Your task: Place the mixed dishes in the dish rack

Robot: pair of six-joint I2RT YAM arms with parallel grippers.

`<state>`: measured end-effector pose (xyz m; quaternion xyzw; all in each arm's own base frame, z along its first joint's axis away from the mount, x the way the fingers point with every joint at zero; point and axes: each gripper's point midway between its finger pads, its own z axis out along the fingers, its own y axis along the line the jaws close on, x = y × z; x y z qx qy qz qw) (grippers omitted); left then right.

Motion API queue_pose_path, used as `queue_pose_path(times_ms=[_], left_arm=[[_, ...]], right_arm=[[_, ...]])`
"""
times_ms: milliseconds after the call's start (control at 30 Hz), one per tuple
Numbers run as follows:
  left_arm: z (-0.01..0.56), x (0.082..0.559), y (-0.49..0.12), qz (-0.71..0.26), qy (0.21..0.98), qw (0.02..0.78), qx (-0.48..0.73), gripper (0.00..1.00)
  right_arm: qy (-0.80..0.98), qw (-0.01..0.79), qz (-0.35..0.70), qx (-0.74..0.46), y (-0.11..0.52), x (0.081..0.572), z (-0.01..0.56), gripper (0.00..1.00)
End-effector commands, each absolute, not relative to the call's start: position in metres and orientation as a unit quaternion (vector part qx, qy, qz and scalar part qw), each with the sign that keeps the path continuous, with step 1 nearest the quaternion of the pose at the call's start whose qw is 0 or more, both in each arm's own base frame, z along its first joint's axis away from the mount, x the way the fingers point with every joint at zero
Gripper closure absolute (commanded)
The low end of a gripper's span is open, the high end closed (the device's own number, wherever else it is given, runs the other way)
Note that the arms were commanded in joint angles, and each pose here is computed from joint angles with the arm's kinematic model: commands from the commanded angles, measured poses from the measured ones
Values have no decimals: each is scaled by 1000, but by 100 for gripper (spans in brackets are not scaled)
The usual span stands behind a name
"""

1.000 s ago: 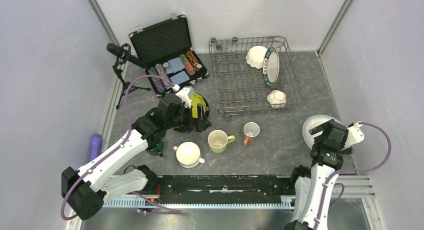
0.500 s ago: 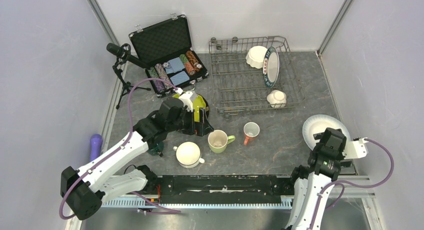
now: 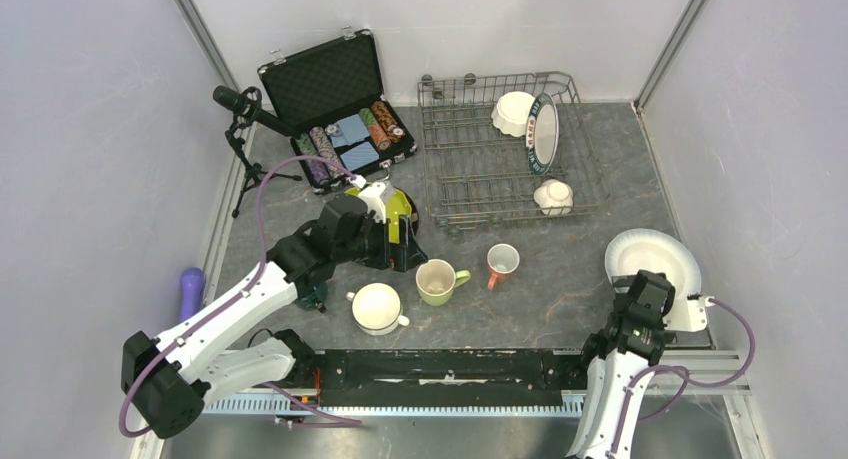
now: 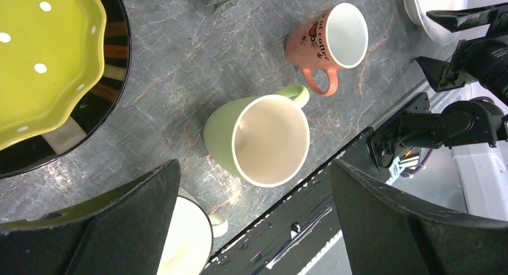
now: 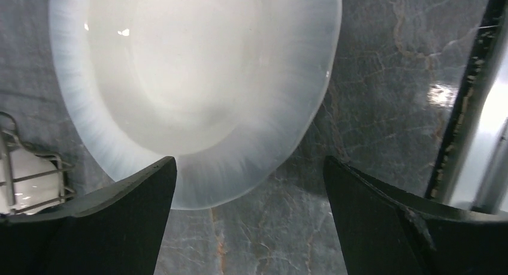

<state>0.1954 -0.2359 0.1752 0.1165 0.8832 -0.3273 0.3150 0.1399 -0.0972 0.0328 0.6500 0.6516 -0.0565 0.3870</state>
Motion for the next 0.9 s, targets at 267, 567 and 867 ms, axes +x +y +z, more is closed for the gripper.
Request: queue_pose_path(times_ms=[267,567,867], left_arm=[[175,196,-246,-343,879,307,123,0],[172,197,-247,-340,881,303,128,0],[173,197,-248,-341,880,303,130,0]], right_arm=[[543,441,32,714,-101,168,18,9],[518,423,20,743,-103,159,10,44],[521,422,-3,742,-107,152,4,75]])
